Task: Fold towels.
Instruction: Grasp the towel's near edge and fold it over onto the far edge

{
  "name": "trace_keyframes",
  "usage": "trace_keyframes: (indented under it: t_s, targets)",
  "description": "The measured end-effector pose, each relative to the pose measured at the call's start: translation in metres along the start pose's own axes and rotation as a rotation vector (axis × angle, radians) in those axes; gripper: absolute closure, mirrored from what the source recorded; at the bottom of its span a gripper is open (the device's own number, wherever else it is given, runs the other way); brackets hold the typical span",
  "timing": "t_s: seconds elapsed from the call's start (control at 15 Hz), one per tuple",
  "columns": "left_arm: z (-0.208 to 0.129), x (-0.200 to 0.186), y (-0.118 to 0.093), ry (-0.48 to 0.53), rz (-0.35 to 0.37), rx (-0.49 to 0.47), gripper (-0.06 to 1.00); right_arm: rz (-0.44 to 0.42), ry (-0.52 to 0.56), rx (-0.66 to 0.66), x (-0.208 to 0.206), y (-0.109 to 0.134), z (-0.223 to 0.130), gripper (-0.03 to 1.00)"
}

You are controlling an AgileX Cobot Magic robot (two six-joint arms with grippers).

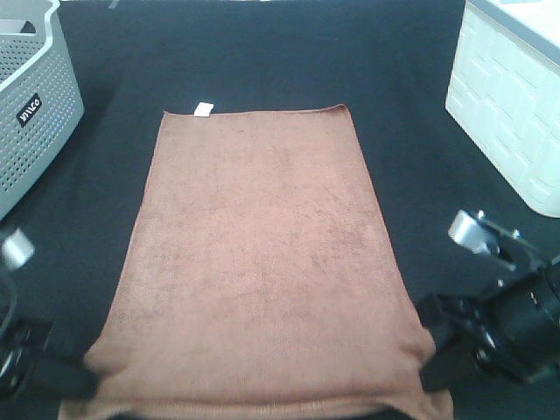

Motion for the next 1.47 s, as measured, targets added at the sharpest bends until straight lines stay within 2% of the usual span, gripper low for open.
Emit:
trace_keyframes:
  t_s: [0.2, 0.4, 0.53, 0.6, 0.73, 0.87, 1.07, 1.2, 1.47]
  targets:
    - [0.047, -0.013, -0.017, -0.124, -0.009, 0.041, 0.94, 0.007, -0.108, -0.072, -0.015, 0.015, 0.047, 0.97]
    - [0.099, -0.019, -0.033, -0.204, -0.021, 0.08, 0.94, -0.002, -0.165, -0.141, -0.025, 0.031, 0.111, 0.97]
    - [0.135, -0.012, -0.035, -0.236, 0.001, 0.107, 0.94, -0.016, -0.193, -0.177, -0.028, 0.039, 0.156, 0.97]
    - [0.167, -0.008, -0.036, -0.281, 0.02, 0.131, 0.94, -0.02, -0.206, -0.195, -0.029, 0.043, 0.176, 0.97]
    - [0.206, 0.002, -0.033, -0.334, 0.056, 0.165, 0.94, -0.029, -0.257, -0.219, -0.028, 0.052, 0.23, 0.97]
    - [0.252, 0.007, -0.039, -0.401, 0.066, 0.222, 0.94, -0.037, -0.287, -0.23, -0.023, 0.055, 0.269, 0.97]
    - [0.308, 0.014, -0.044, -0.487, 0.061, 0.25, 0.94, -0.082, -0.336, -0.263, -0.013, 0.055, 0.329, 0.97]
    - [0.345, 0.014, -0.039, -0.554, 0.062, 0.258, 0.94, -0.1, -0.402, -0.266, -0.012, 0.05, 0.364, 0.97]
    - [0.396, 0.037, -0.008, -0.657, 0.093, 0.242, 0.94, -0.106, -0.548, -0.263, -0.004, 0.024, 0.412, 0.97]
Point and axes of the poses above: a point on each arm's last joint axis where the gripper is mounted, x pointing out along that axis toward the gripper, y along the wrist's bending axis when the last joint is at zero, z = x × y, the point moved 5 cm from there along x, pointing out along that axis toward the gripper, and after that the axes turned 1 degree about -x, right-handed, at the moved point
